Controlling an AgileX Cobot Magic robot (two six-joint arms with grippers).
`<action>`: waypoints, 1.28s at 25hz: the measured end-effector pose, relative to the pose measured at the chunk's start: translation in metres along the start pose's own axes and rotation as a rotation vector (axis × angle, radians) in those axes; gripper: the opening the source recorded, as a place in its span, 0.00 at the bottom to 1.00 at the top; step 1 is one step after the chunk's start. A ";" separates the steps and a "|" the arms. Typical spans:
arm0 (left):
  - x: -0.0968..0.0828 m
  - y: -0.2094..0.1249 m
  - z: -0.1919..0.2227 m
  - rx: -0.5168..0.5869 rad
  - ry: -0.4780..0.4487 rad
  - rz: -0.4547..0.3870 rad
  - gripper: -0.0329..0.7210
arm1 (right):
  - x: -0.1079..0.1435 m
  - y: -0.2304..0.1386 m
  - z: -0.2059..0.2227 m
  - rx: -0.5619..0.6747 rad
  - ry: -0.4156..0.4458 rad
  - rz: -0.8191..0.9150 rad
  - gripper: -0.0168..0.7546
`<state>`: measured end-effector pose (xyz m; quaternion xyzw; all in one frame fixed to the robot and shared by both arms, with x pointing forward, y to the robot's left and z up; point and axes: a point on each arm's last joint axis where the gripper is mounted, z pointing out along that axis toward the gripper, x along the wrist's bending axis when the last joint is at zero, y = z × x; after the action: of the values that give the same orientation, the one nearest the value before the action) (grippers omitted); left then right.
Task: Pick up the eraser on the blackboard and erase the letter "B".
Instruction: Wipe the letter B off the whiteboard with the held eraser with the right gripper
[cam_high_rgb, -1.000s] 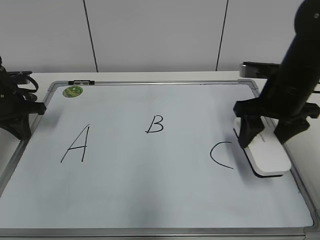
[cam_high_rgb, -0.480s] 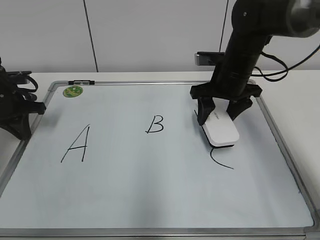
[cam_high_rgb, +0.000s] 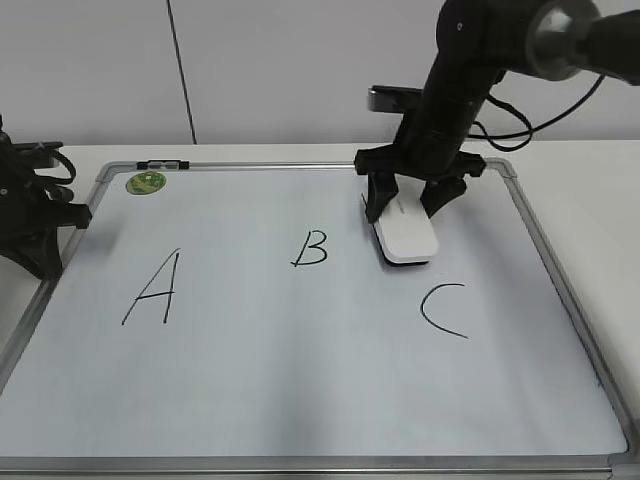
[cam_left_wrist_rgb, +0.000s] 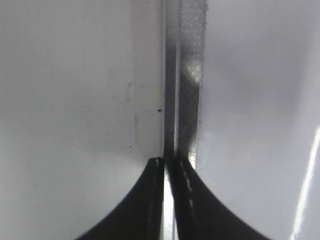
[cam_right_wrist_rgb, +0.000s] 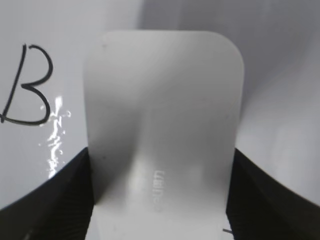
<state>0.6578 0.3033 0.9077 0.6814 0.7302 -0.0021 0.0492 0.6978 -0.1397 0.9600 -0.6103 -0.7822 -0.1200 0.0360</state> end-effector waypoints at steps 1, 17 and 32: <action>0.000 0.000 0.000 0.000 0.000 0.000 0.08 | 0.001 0.002 0.000 -0.004 0.002 -0.003 0.70; 0.000 0.000 0.000 0.002 -0.007 -0.008 0.08 | 0.018 0.023 0.035 -0.021 0.056 -0.025 0.70; 0.000 0.000 0.000 0.002 -0.009 -0.009 0.08 | 0.045 0.022 0.050 -0.006 0.031 -0.099 0.70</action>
<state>0.6576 0.3035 0.9077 0.6783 0.7329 -0.0060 0.0516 0.7120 -0.0804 0.9239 -0.5689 -0.8105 -0.1332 0.0403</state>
